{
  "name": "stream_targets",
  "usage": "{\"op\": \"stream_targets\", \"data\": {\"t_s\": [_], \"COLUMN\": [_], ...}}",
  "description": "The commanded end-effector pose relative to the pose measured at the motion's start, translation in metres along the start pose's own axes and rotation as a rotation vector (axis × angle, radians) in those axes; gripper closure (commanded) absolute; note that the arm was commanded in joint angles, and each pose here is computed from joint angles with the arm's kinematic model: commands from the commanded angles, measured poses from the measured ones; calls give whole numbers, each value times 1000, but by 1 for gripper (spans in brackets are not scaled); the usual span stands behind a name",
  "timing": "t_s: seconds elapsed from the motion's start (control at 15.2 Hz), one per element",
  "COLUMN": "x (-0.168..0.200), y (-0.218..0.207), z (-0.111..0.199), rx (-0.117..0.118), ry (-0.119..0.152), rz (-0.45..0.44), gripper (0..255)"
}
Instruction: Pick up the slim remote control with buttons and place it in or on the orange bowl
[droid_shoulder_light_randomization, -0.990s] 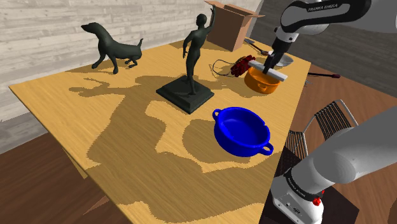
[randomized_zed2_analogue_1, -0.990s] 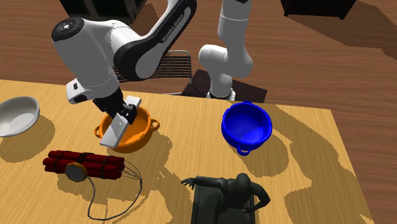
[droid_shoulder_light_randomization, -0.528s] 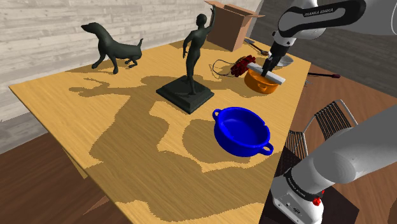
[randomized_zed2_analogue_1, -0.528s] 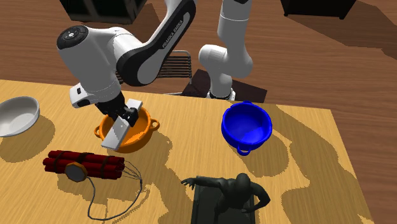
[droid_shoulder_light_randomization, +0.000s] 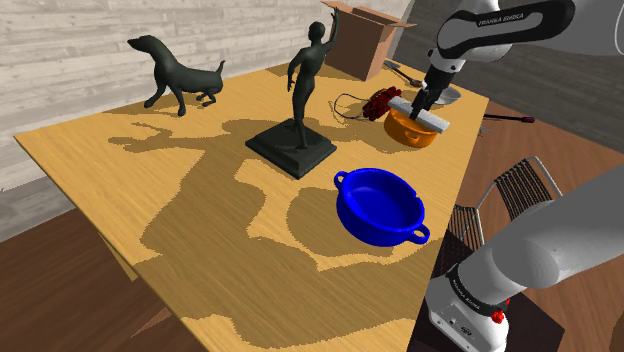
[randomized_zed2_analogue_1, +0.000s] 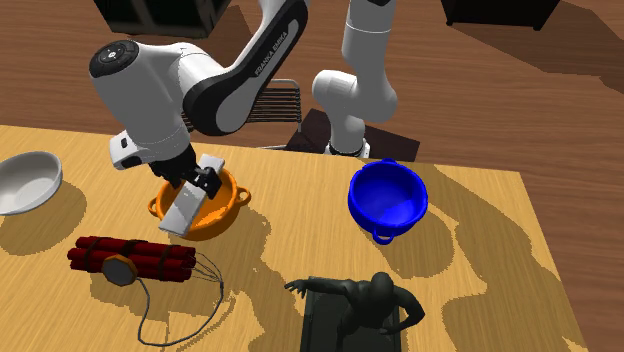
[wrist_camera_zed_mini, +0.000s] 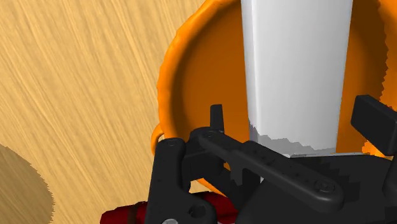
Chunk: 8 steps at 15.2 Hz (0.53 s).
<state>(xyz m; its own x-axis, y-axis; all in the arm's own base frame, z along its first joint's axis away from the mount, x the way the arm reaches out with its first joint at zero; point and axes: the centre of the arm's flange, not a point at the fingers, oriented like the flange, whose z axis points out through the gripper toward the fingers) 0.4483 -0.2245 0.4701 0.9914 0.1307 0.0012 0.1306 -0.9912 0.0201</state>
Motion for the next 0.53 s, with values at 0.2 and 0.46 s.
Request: {"op": "stream_targets", "data": {"t_s": [0.2,0.46], "x": [0,0], "y": [0,0], "z": [-40,-50], "rx": [0,0], "ry": [0,0], "rz": [0,0], "gripper": [0,0]}}
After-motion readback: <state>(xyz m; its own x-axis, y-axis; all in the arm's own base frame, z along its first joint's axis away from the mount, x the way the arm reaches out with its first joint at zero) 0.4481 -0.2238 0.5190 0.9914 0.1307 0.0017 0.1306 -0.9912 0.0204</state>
